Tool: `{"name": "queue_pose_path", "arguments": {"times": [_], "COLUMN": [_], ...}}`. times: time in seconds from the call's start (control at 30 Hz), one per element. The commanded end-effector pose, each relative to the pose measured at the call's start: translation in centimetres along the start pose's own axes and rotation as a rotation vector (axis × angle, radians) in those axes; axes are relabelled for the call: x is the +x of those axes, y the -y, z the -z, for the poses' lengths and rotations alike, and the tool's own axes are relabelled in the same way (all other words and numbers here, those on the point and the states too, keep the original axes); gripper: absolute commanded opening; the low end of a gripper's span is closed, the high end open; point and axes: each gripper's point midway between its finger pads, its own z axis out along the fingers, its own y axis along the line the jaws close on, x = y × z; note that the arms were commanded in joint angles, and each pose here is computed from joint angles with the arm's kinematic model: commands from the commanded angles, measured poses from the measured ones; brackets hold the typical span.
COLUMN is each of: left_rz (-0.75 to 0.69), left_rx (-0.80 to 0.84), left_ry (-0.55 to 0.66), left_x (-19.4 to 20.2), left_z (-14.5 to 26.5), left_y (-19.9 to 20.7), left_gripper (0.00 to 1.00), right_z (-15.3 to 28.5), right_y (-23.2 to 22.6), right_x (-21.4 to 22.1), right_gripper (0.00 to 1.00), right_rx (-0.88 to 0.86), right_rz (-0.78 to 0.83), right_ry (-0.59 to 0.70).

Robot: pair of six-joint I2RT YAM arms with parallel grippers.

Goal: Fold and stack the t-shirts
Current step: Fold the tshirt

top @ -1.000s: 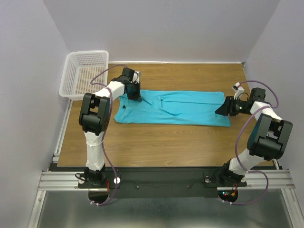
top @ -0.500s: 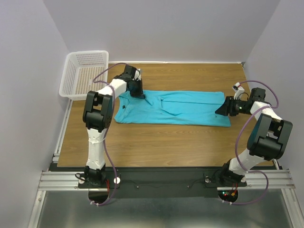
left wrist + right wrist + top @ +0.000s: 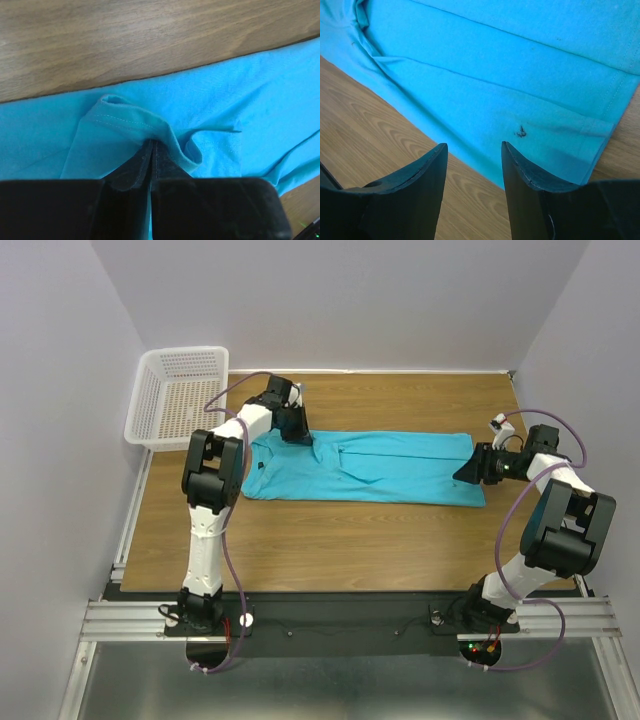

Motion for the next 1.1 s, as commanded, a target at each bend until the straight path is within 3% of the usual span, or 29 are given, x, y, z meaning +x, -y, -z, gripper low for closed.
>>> {"name": "queue_pose_path", "arguments": {"times": [0.0, 0.23, 0.4, 0.5, 0.67, 0.7, 0.77, 0.83, 0.9, 1.07], "left_rz": [-0.019, -0.072, -0.061, -0.072, -0.09, -0.066, -0.077, -0.063, -0.051, -0.044], "left_rx": [0.065, 0.093, 0.157, 0.076, -0.046, -0.087, -0.088, -0.112, -0.114, -0.126], "left_ry": [0.054, 0.189, 0.184, 0.245, 0.463, 0.453, 0.508, 0.487, 0.417, 0.33], "left_x": [-2.4, -6.6, -7.1, -8.2, -11.2, -9.9, -9.7, -7.2, -3.9, 1.2], "left_z": [1.0, 4.2, 4.5, 6.1, 14.2, 14.4, 17.4, 18.2, 17.1, 16.3], "left_y": [2.3, 4.6, 5.6, 4.4, 2.4, 0.3, 0.1, -2.1, -3.6, -5.2], "left_gripper": [0.16, 0.35, 0.36, 0.36, 0.44, 0.46, 0.48, 0.49, 0.49, 0.49], "right_z": [0.5, 0.5, 0.5, 0.2, -3.0, -4.0, -6.2, -8.9, -10.7, -18.1], "right_y": [-0.2, -0.2, -0.3, -0.9, -5.0, -5.5, -8.3, -11.0, -13.5, -18.3], "right_x": [-1.6, -1.5, -1.7, -1.9, -3.8, -3.9, -4.7, -6.2, -8.5, -8.5], "right_gripper": [0.53, 0.53, 0.53, 0.54, 0.54, 0.54, 0.54, 0.54, 0.54, 0.56], "right_rx": [0.014, 0.012, 0.001, -0.017, -0.1, -0.114, -0.168, -0.23, -0.265, -0.33], "right_rz": [0.057, 0.057, 0.069, 0.11, 0.219, 0.222, 0.244, 0.244, 0.274, 0.189], "right_ry": [0.038, 0.036, 0.041, 0.034, -0.027, -0.047, -0.081, -0.107, -0.097, -0.189]}}
